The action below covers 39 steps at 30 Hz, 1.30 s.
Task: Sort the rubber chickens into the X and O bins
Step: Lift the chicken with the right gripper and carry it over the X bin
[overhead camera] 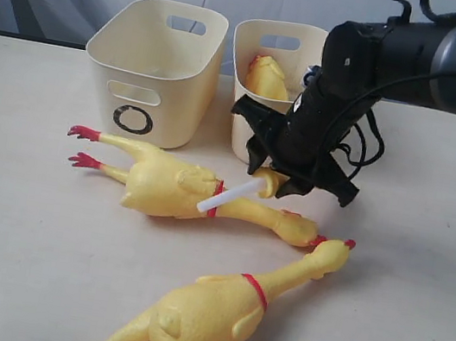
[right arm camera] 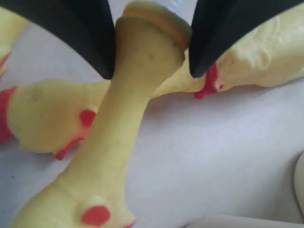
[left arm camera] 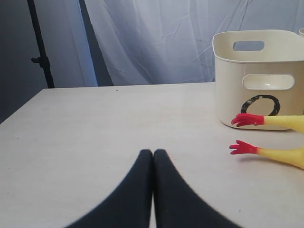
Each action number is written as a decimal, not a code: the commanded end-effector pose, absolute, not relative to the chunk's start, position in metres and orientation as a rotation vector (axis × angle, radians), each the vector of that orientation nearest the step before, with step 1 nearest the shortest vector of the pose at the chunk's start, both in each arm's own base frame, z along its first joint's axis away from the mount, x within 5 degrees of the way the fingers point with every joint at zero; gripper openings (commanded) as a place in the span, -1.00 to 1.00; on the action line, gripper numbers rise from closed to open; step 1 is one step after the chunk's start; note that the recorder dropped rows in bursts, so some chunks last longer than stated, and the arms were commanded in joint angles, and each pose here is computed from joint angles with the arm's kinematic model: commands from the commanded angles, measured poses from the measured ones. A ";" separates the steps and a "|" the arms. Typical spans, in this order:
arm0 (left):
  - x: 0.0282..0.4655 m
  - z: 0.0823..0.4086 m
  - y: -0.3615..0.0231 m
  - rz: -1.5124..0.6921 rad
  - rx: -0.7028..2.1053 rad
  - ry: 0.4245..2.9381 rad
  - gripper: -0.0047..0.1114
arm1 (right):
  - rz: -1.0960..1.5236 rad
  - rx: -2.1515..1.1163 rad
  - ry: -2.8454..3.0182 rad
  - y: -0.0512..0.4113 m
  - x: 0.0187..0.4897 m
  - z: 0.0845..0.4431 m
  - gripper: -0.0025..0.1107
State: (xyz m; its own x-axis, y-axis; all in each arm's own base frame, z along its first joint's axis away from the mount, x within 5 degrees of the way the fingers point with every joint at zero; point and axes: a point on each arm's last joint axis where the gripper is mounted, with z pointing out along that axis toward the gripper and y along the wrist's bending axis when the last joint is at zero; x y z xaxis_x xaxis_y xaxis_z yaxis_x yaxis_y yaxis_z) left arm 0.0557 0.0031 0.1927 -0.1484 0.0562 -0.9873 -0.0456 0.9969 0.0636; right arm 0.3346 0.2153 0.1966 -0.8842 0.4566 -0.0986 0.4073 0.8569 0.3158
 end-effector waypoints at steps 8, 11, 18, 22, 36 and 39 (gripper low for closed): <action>0.056 0.193 0.003 0.079 0.008 1.709 -0.92 | 0.338 0.587 2.758 0.191 0.318 0.258 -0.67; 0.056 0.193 0.003 0.079 0.008 1.709 -0.92 | 0.325 0.577 2.718 0.185 0.314 0.273 -0.67; 0.056 0.193 0.003 0.079 0.008 1.709 -0.92 | 0.405 0.412 2.460 0.180 0.322 0.307 -0.67; 0.056 0.193 0.003 0.079 0.008 1.709 -0.92 | 0.483 0.309 2.308 0.185 0.331 0.318 -0.67; 0.056 0.193 0.003 0.079 0.008 1.709 -0.92 | 0.284 -0.038 2.021 0.189 0.356 0.323 -0.97; 0.056 0.193 0.003 0.079 0.008 1.709 -0.92 | 0.289 -0.052 2.013 0.193 0.362 0.315 -0.97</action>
